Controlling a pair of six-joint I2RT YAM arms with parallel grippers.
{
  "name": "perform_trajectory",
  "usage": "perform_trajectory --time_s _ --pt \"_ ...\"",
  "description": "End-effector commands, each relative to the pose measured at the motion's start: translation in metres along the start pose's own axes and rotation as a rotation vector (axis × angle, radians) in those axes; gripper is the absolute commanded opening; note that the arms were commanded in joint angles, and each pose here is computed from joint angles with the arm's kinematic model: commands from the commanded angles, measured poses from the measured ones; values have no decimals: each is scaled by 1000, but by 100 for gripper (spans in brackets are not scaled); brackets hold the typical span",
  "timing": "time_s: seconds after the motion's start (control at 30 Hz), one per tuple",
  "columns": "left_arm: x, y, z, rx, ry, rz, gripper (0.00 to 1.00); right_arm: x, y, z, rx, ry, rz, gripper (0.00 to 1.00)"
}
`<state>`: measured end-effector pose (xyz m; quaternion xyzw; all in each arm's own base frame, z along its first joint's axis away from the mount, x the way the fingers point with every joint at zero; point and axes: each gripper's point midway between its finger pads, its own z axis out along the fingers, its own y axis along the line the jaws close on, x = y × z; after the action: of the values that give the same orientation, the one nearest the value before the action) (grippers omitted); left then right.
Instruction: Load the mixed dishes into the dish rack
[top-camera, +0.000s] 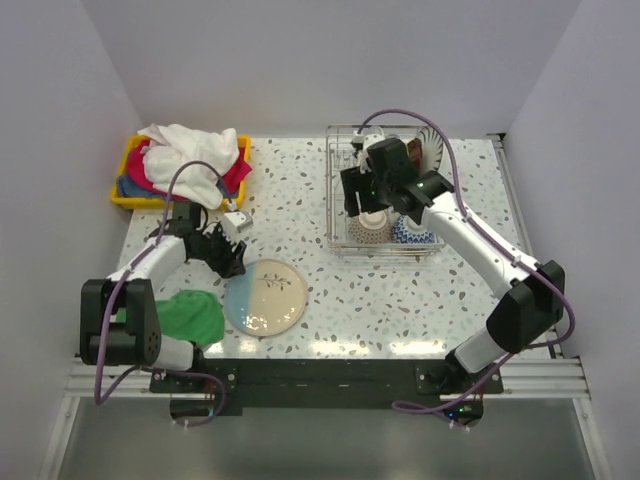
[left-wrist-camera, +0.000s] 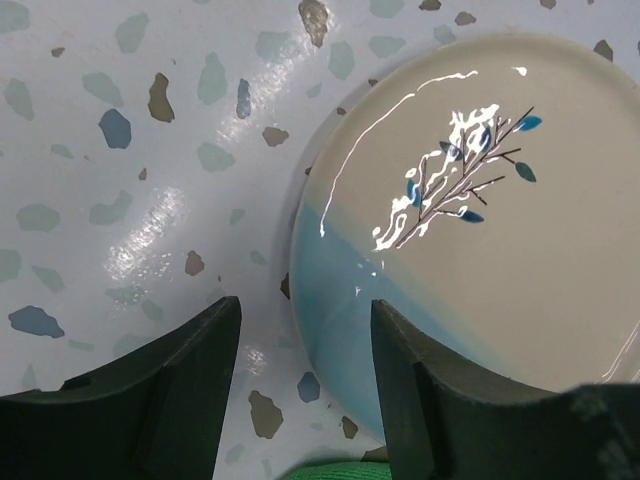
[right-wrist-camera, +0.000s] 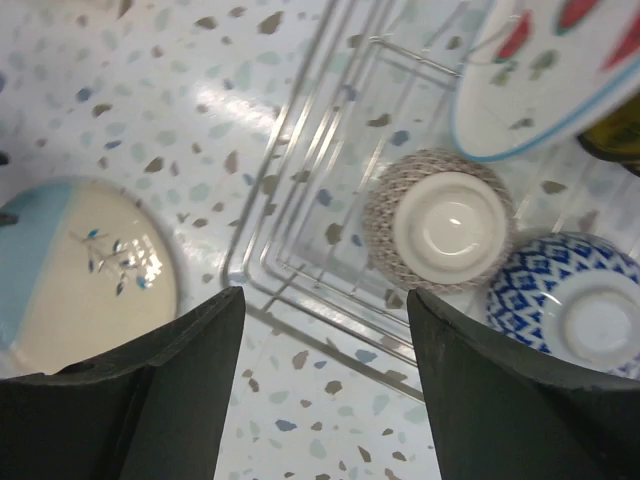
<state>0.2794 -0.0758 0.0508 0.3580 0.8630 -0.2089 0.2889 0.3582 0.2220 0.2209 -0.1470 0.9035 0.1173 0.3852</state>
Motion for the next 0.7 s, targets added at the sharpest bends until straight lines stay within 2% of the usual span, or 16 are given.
perform_trajectory --time_s 0.0,0.1,0.13,0.23,0.3,0.43,0.57,0.67 --pt "16 3 9 8 43 43 58 -5 77 -24 -365 -68 -165 73" --pt "27 1 16 50 89 23 50 7 109 -28 -469 -76 -248 76" --pt "28 1 17 63 96 21 42 12 120 -27 -502 -71 -268 76" --pt "39 -3 21 110 138 14 27 23 135 -15 -556 -30 -274 76" --pt "44 -6 23 132 160 14 22 28 140 -7 -587 -5 -282 76" --pt "50 -8 26 155 175 9 0 52 166 12 -710 77 -325 76" --pt "48 -8 23 159 159 5 0 80 181 44 -800 182 -379 77" --pt "34 -7 14 145 104 69 0 89 187 53 -853 220 -416 77"
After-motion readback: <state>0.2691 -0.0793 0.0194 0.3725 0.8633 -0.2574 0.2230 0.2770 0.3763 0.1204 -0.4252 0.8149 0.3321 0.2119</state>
